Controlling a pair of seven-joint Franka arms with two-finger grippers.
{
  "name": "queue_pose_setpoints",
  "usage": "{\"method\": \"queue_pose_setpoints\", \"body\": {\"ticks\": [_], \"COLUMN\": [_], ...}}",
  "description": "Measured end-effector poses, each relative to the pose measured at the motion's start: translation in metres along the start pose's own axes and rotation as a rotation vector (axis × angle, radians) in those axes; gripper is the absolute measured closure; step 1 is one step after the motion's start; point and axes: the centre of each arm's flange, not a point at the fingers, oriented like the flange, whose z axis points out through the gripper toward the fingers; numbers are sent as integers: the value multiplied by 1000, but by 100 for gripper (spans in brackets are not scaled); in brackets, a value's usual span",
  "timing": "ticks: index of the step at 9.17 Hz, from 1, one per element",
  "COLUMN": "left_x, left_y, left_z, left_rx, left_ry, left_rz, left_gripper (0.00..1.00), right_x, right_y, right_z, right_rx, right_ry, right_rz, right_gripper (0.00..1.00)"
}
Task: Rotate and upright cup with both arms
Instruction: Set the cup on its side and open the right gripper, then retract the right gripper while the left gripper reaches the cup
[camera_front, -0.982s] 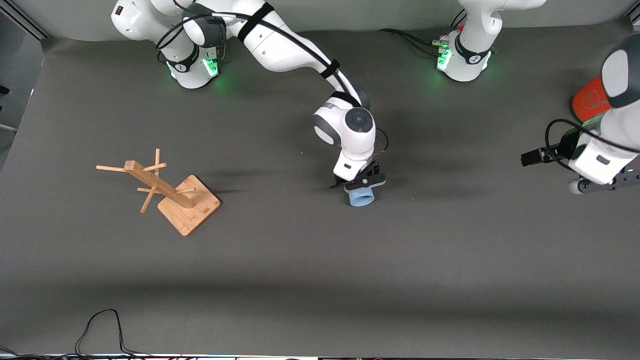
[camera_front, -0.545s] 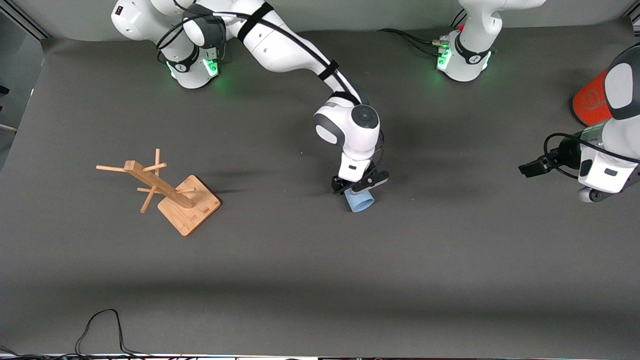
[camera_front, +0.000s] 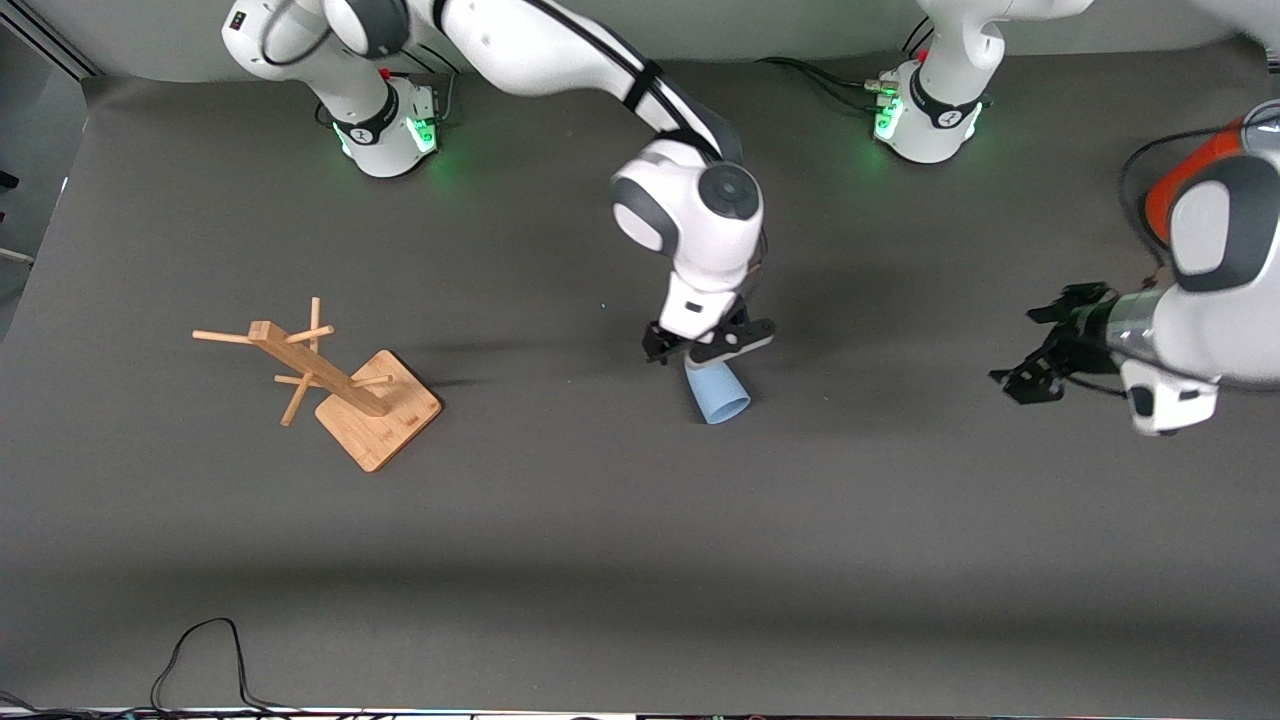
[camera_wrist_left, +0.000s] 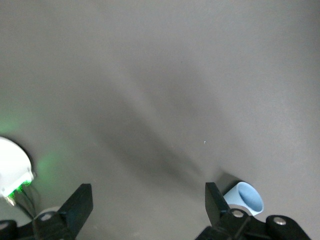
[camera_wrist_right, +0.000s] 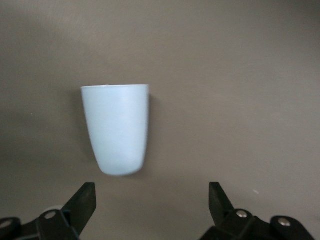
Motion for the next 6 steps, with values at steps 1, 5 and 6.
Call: {"method": "queue_pose_setpoints", "body": {"ticks": [1,5,6], "left_x": [-4,-62,-77], "left_y": [27,108,125], "left_z": [23,97,103], "left_rx": [41,133,121], "left_ry": [-24,-70,-76], "left_rz": [-87,-356,-408], "left_gripper": [0,0,0], "right_x": [0,-34,-42], "right_y": [40,233,262], "right_z": [-38,-147,-165], "right_rx": [20,65,81], "right_ry": [2,-112,-122], "right_rz": [46,163,161], "right_gripper": [0,0,0]}}
